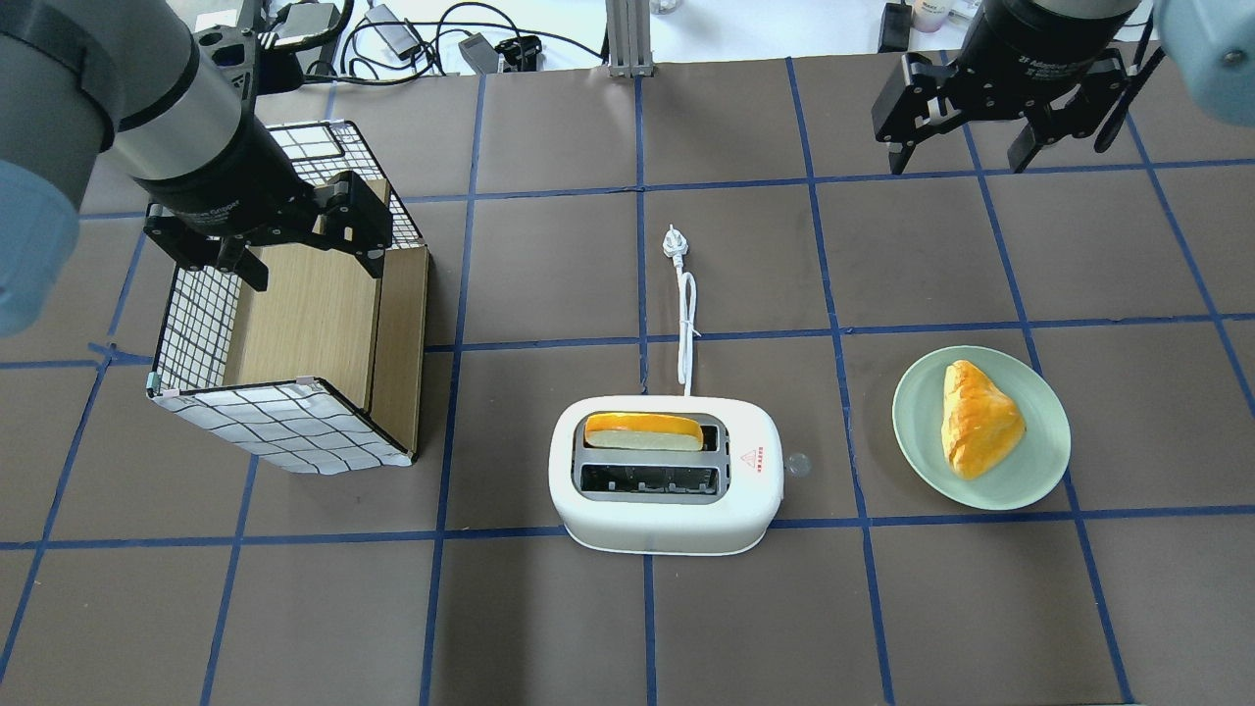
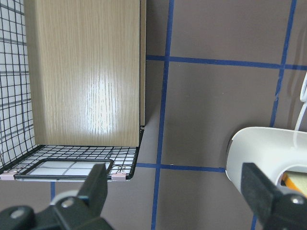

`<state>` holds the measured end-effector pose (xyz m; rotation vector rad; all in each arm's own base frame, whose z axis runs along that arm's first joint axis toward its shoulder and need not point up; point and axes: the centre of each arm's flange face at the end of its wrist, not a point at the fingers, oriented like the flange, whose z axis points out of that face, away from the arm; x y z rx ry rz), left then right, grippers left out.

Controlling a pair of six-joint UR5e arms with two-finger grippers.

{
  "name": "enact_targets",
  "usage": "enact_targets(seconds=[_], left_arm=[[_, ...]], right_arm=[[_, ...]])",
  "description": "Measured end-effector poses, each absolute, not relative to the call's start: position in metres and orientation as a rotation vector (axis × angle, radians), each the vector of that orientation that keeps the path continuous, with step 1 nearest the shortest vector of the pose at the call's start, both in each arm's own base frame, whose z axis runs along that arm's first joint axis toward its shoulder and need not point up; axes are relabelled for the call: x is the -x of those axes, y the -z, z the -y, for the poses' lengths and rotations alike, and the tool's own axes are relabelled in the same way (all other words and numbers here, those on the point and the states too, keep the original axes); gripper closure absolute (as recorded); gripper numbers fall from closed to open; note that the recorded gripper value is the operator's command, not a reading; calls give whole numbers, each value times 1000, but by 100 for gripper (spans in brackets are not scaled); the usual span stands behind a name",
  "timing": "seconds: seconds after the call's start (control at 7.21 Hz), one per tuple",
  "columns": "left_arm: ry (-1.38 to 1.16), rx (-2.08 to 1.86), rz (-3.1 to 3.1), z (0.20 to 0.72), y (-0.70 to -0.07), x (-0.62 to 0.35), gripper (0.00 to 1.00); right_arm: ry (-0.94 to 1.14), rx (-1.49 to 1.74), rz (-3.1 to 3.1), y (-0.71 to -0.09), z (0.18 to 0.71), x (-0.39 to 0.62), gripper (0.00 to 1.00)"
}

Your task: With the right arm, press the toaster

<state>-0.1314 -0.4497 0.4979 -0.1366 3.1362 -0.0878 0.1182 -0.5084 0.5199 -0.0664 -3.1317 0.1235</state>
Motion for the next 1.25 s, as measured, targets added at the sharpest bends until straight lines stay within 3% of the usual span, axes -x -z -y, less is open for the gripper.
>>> enact_targets(seconds=[0.69,0.83,0.97,1.25], left_arm=[[88,137,-3136,450,-498,131,0],[88,137,-3136,450,-498,131,0],[89,137,-3136,450,-498,131,0],[88,137,-3136,450,-498,131,0]], right_arm=[[-123,66,3132,-520,509,-118,0],[-122,65,3132,-519,509,-118,31],[-115,65,3133,-518,508,-118,98],[38,78,3137,-510,497,-119,100]])
